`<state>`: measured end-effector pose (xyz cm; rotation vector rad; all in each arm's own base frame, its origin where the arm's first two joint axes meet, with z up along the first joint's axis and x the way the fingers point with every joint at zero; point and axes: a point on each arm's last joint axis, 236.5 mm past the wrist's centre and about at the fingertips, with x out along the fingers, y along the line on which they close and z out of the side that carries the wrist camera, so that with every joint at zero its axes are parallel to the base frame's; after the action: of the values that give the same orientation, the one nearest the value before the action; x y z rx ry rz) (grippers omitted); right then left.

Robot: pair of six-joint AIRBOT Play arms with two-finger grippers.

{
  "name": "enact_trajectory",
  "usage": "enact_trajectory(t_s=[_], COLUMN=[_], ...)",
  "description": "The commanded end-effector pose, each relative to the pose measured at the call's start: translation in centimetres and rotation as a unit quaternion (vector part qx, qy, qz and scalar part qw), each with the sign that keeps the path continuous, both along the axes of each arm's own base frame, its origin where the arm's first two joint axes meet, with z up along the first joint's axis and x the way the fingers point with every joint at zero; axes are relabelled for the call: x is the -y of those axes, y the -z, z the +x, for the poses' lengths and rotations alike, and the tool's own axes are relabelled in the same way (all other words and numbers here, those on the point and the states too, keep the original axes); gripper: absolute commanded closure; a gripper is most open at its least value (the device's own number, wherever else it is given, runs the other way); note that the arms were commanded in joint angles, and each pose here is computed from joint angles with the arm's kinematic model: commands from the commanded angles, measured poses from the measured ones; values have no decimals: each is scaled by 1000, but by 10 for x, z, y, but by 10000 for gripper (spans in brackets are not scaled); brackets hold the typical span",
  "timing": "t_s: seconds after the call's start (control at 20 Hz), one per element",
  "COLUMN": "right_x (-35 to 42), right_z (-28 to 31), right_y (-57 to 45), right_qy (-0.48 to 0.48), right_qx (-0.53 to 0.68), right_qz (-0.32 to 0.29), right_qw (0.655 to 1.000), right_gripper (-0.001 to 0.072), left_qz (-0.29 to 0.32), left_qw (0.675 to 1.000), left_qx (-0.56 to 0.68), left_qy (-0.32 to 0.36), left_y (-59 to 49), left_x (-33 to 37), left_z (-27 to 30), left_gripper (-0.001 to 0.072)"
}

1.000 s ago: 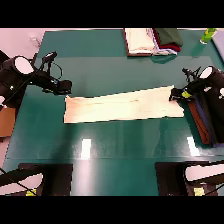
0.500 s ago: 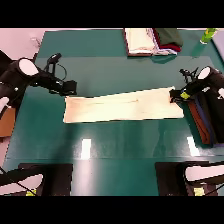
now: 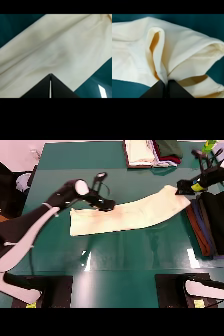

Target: Fold the shirts.

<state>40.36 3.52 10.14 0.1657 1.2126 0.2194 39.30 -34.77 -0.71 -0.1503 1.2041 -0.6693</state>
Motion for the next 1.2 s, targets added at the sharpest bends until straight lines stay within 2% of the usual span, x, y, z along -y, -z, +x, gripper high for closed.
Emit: enact_trajectory(t_s=[0.0, 0.4, 0.6, 0.7, 0.9, 1.05, 1.15], right_x=[-51, -117, -129, -139, -180, -242, -299], right_z=[-8, -21, -24, -25, -25, -30, -38], right_y=[-60, -106, -109, -111, -109, -94, -77], right_qy=[-41, -108, -115, -120, -145, -183, -214], right_qx=[57, 102, 103, 109, 118, 117, 118], right_qz=[45, 60, 66, 71, 89, 111, 130], right_qw=[997, 987, 986, 984, 978, 970, 961], right_gripper=[697, 697, 697, 697, 697, 697, 697], left_qz=[-10, 4, 11, 24, 101, 148, 159], left_qw=[999, 998, 999, 1000, 988, 969, 957], left_qx=[-2, -23, -24, 9, 108, 165, 195], left_qy=[42, 58, 31, 13, -47, -109, -143], left_y=[22, 51, 32, 0, -86, -150, -188], left_x=[61, 75, 54, 20, -97, -186, -231], left_z=[-6, -13, 4, 26, 67, 74, 68], left_gripper=[682, 681, 682, 681, 681, 680, 680])
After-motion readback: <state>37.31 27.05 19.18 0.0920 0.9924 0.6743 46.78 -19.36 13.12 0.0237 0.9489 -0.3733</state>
